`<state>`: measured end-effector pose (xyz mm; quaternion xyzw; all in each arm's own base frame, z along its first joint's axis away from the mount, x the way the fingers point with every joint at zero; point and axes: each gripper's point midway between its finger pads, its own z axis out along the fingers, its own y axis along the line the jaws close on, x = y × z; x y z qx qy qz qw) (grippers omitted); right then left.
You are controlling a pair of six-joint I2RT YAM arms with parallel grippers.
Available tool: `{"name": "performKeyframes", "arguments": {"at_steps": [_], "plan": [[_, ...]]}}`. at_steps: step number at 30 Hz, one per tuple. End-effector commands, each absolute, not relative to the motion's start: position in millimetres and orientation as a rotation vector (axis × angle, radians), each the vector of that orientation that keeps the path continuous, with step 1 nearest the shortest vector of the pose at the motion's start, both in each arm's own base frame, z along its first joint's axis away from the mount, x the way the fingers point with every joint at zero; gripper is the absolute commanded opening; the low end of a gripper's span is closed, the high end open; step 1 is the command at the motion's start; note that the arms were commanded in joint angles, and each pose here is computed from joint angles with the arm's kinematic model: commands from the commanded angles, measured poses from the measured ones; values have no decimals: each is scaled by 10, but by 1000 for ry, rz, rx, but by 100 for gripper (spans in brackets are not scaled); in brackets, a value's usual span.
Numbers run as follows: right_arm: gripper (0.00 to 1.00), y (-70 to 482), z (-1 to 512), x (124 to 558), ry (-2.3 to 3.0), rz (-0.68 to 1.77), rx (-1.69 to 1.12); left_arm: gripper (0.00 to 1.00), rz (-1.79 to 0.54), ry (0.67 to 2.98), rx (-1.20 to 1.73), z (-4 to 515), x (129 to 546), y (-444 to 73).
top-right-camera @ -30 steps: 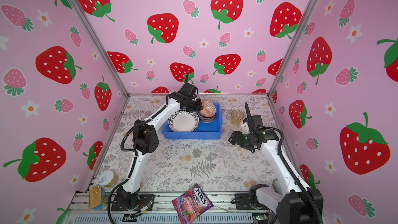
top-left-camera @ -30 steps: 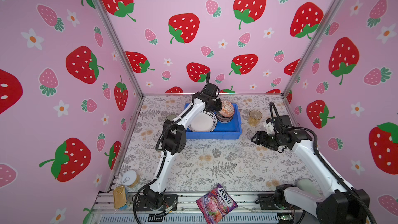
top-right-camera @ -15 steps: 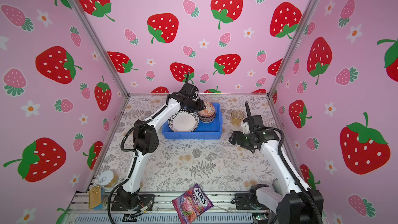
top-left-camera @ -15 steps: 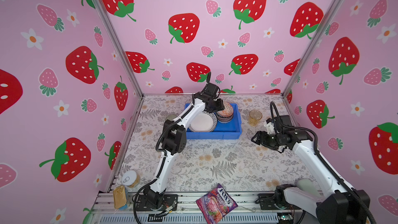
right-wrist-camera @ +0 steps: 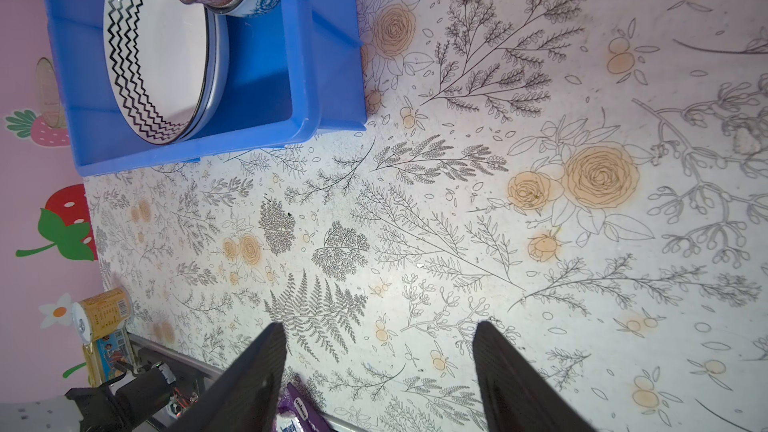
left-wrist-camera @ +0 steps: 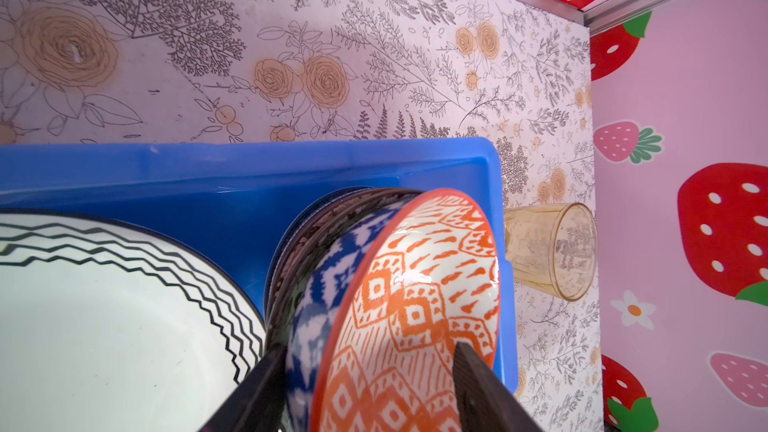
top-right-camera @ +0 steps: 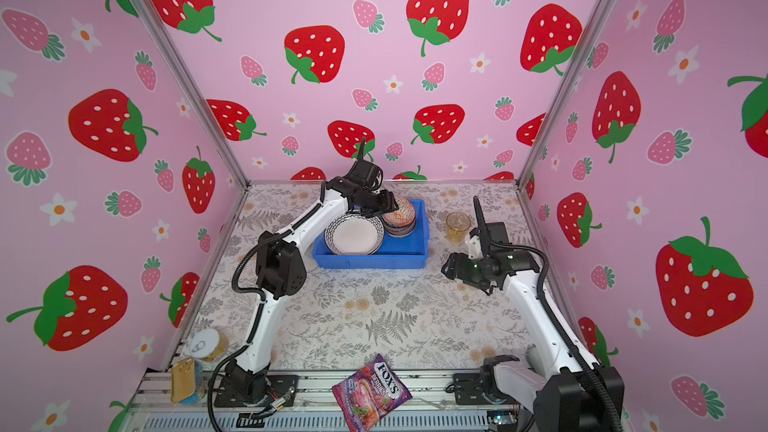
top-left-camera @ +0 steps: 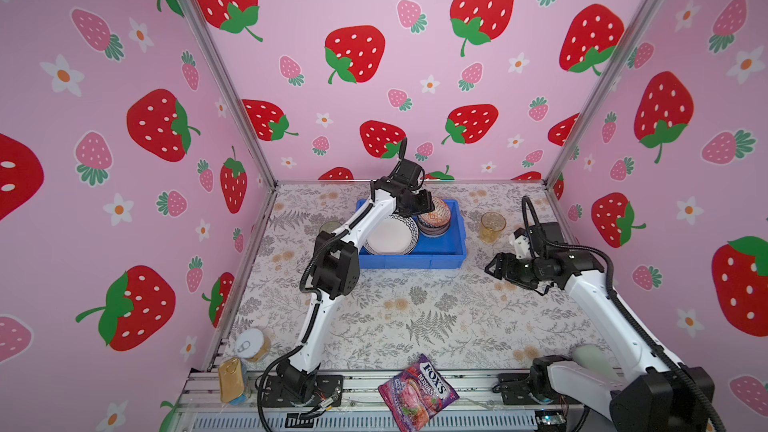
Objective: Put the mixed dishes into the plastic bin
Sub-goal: 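Lower the orange bowl onto the bowl stack in the bin with left, then open the left gripper to release the orange bowl and raise it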
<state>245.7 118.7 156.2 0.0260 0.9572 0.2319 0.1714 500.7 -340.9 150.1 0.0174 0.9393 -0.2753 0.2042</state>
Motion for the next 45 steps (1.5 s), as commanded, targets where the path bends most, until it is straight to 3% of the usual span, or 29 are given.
{"name": "performKeyframes", "arguments": {"at_steps": [1, 11, 30, 45], "plan": [[74, 1192, 1564, 2446, 2707, 671, 44, 68, -801, 2535, 88, 2026, 4962, -3401], [74, 1209, 1559, 2470, 2710, 676, 36, 80, -802, 2538, 90, 2072, 4953, -3394], [74, 1199, 1527, 2455, 2710, 676, 38, 80, -879, 2488, 96, 2415, 4815, -3387], [74, 1184, 1528, 2439, 2708, 672, 43, 80, -931, 2534, 77, 2116, 4769, -3458]]}}
